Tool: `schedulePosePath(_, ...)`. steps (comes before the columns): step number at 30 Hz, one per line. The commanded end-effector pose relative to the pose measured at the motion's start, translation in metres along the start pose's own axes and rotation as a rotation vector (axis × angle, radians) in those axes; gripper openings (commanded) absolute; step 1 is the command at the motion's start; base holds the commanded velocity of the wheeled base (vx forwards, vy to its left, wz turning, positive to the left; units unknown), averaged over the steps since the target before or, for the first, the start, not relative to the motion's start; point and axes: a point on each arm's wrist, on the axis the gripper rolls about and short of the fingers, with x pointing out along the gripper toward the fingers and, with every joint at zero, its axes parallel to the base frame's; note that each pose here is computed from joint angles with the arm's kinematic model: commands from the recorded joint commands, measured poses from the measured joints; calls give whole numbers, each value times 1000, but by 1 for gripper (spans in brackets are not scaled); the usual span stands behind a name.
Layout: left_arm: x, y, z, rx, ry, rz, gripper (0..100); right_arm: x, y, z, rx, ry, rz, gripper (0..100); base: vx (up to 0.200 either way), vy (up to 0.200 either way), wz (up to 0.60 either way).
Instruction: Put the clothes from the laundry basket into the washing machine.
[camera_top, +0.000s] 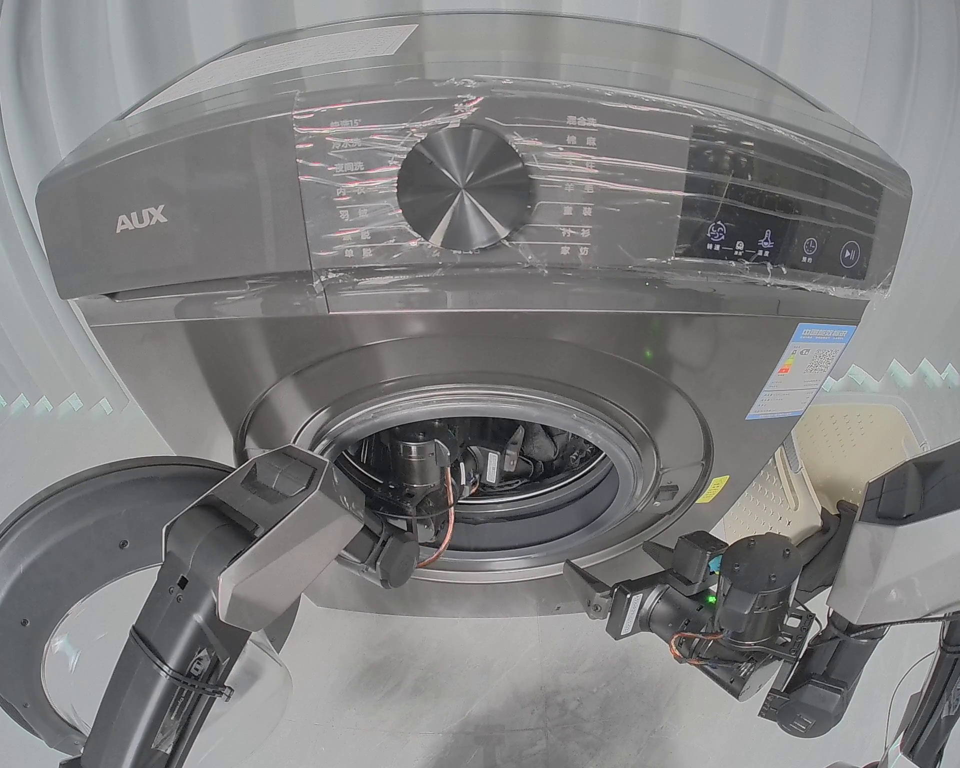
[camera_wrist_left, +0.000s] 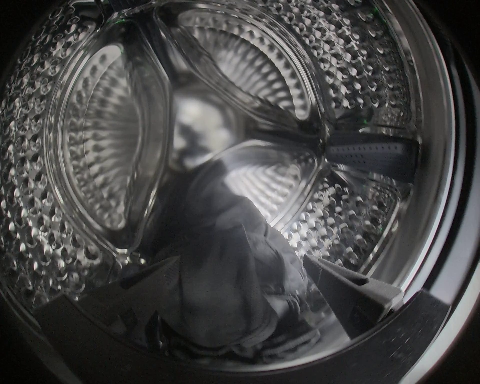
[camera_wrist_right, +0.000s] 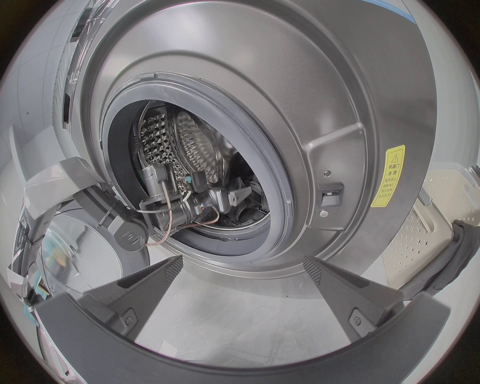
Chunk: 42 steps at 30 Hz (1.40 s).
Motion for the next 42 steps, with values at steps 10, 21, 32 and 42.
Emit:
schedulePosePath(10,-99,-53,32,12,84,-158,100,-2,-1,0,0,4,-3,100,0,0,0)
schedulePosePath(21,-219,-85,50,-12,121,-337,100,-38,2,7,-20,14,44,100,0,0,0)
schedulePosePath(32,-338,-69,83,-74,116,-441,100,-85,-2,10,-41,35,81,100,0,0,0)
schedulePosePath(42,-374,-34,106,-169,28,-294,100,-106,-11,28,-26,-54,-24,100,0,0,0)
